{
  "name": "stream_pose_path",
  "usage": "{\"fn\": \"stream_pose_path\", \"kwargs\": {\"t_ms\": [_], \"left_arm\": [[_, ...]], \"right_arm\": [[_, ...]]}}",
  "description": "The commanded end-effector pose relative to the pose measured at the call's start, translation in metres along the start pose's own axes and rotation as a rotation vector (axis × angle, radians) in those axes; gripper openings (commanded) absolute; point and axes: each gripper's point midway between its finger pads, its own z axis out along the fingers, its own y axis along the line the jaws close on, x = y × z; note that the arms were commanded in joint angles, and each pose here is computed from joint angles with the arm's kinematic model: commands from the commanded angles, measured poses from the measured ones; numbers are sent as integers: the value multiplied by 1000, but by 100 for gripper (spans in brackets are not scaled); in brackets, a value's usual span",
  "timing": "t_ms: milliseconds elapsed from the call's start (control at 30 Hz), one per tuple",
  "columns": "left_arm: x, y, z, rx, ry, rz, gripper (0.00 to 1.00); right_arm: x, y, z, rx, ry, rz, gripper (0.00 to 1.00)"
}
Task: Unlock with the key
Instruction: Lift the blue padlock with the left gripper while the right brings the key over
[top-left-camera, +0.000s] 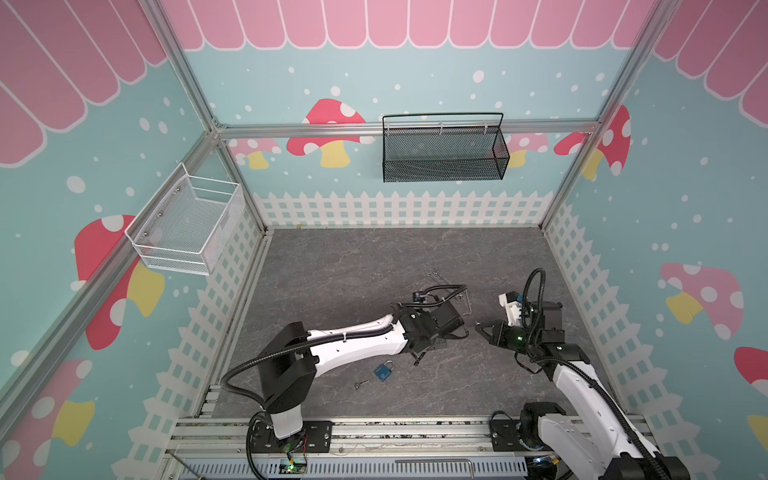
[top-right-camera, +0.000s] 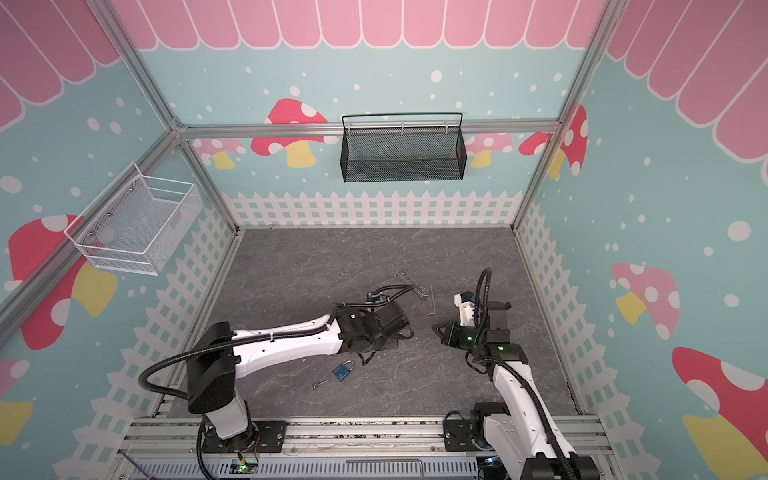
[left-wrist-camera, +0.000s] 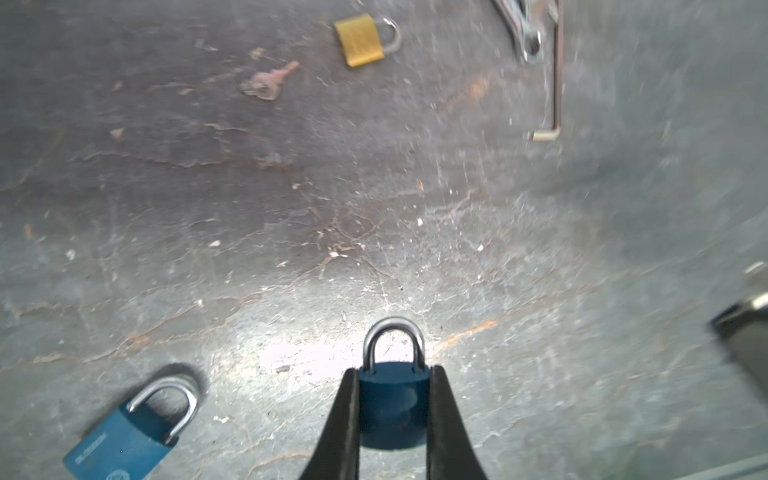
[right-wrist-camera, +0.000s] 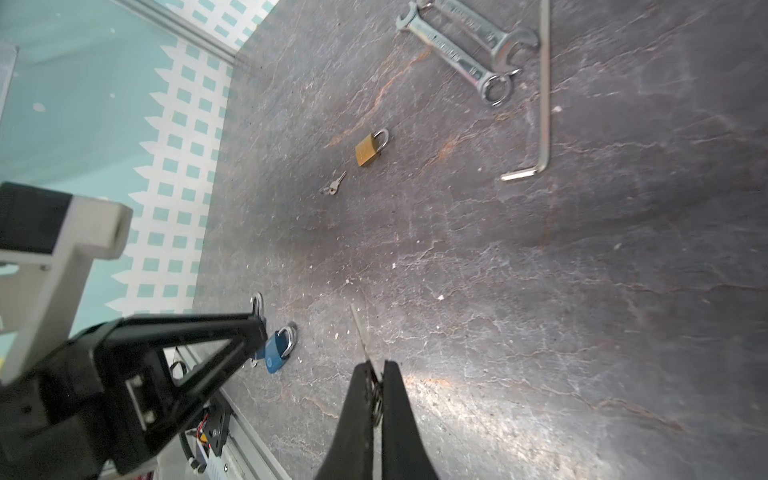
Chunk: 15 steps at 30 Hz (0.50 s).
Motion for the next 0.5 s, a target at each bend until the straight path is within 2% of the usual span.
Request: {"fn": "stream_pose_path", "kwargs": {"t_ms": [0, 267, 467], "left_arm": [[-10, -5, -6, 106, -31, -252, 0], [-27, 14, -36, 273, -116, -649, 0], [-31, 12, -41, 271, -126, -689, 0]], "right_arm": [[4, 13, 7, 13, -27, -6, 0], [38, 47, 32, -72, -12, 33, 0], [58, 74, 48, -79, -7, 32, 0]]}}
